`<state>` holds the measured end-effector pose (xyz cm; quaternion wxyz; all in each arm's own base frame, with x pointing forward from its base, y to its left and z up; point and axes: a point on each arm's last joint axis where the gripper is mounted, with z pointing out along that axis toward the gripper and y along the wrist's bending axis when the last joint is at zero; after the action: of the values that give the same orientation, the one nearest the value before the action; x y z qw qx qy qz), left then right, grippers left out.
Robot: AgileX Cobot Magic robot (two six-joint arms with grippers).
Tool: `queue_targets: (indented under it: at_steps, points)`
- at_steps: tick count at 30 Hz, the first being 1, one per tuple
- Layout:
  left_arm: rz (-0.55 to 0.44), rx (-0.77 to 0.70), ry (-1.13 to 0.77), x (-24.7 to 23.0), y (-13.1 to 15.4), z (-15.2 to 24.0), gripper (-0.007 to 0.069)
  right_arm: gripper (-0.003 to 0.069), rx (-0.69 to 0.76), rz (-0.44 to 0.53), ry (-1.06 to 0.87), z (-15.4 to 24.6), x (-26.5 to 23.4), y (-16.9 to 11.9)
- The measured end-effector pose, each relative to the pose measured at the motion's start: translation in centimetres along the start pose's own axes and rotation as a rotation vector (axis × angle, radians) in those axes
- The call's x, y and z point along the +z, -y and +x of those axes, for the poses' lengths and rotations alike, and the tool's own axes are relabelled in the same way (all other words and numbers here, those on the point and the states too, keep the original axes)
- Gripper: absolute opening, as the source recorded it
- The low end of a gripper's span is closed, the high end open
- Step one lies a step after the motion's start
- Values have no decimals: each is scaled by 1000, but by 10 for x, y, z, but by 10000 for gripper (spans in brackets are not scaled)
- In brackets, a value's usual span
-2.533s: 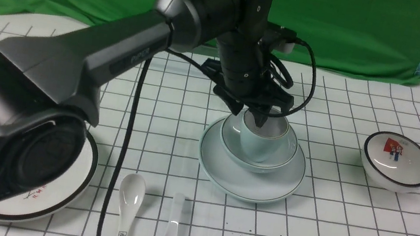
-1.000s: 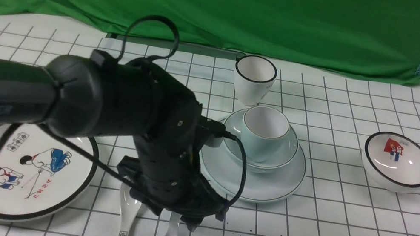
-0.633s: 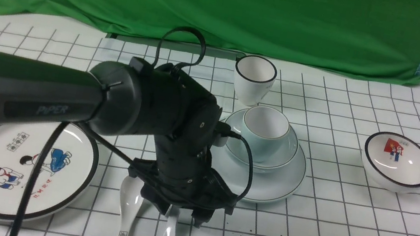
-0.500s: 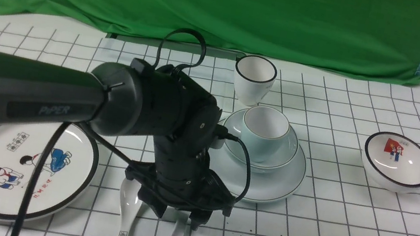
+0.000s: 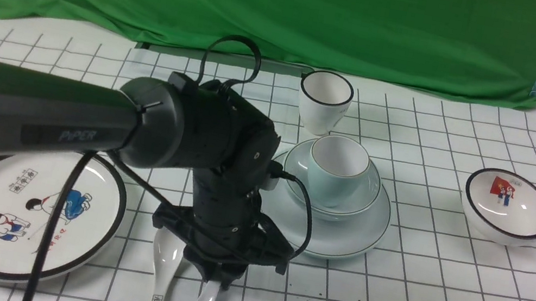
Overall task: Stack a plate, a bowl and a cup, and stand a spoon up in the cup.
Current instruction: Use the left arm to grab a blue soup spoon
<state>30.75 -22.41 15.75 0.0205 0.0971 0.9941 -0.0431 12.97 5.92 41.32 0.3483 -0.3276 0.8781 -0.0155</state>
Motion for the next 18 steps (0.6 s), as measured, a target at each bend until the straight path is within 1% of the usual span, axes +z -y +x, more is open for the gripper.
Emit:
queue_targets:
  at_steps: [4, 8, 11, 13, 14, 15, 17, 18]
  points:
    - [5, 44, 2, -2, 0, -1, 86, 146, 0, 0, -2, 0, 0, 0]
    - [13, 49, 26, -8, -1, 0, 85, 152, -1, -1, -4, 0, 0, 0]
    - [24, 88, 168, -46, -3, 1, 85, 156, -4, -3, -4, 0, 0, -1]
    - [52, 102, 283, -76, -4, 1, 85, 156, -4, -3, -4, 0, 0, -1]
    - [62, 105, 310, -82, -3, 2, 85, 156, -4, -3, -3, 0, 0, -1]
    - [83, 109, 365, -95, -3, 3, 85, 156, -4, -3, -2, 0, 0, -1]
    - [154, 134, 574, -139, -2, 6, 85, 156, -5, 3, 5, -1, 0, 0]
    - [183, 137, 650, -152, -2, 7, 85, 156, -6, 6, 6, -1, 0, 0]
